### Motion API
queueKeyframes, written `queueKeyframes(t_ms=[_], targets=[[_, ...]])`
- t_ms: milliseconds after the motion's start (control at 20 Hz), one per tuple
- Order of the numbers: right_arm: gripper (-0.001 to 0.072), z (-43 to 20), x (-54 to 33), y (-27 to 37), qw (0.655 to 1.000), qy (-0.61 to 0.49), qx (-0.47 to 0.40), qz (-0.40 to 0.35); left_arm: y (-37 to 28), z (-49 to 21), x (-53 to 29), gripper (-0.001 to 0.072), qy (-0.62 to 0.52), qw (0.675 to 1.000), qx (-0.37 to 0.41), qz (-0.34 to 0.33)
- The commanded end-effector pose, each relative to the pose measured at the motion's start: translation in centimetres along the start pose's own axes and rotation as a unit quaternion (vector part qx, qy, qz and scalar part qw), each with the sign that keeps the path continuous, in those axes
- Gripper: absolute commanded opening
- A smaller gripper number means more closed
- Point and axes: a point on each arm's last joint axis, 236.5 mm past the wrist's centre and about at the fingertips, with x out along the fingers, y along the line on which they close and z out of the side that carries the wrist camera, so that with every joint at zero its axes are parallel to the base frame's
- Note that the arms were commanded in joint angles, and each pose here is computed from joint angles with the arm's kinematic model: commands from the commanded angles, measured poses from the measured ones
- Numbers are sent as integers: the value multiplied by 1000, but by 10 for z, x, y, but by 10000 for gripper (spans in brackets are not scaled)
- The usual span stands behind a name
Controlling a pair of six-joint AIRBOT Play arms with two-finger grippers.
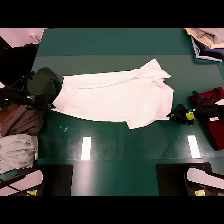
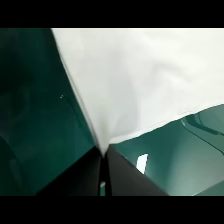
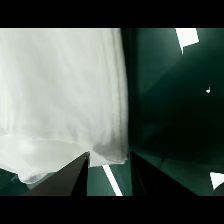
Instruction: Fold the shirts.
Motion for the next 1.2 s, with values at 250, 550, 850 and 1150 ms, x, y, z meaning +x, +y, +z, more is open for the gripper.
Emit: queueKeyframes(t_ms=[250, 550, 850, 1150], targets=[[21, 1, -3, 3, 999, 3, -34, 2, -10, 5, -2, 23, -11, 1000, -7, -19], [19, 63, -145, 124, 960, -206, -189, 32, -85, 86, -126, 23, -197, 976, 92, -17], [19, 5, -399, 298, 759, -537, -366, 46, -241, 74, -365, 24, -465, 841, 275, 13], [19, -136, -525, 359, 584, -689, -429, 24, -347, -34, -478, 24, -603, 713, 357, -35]])
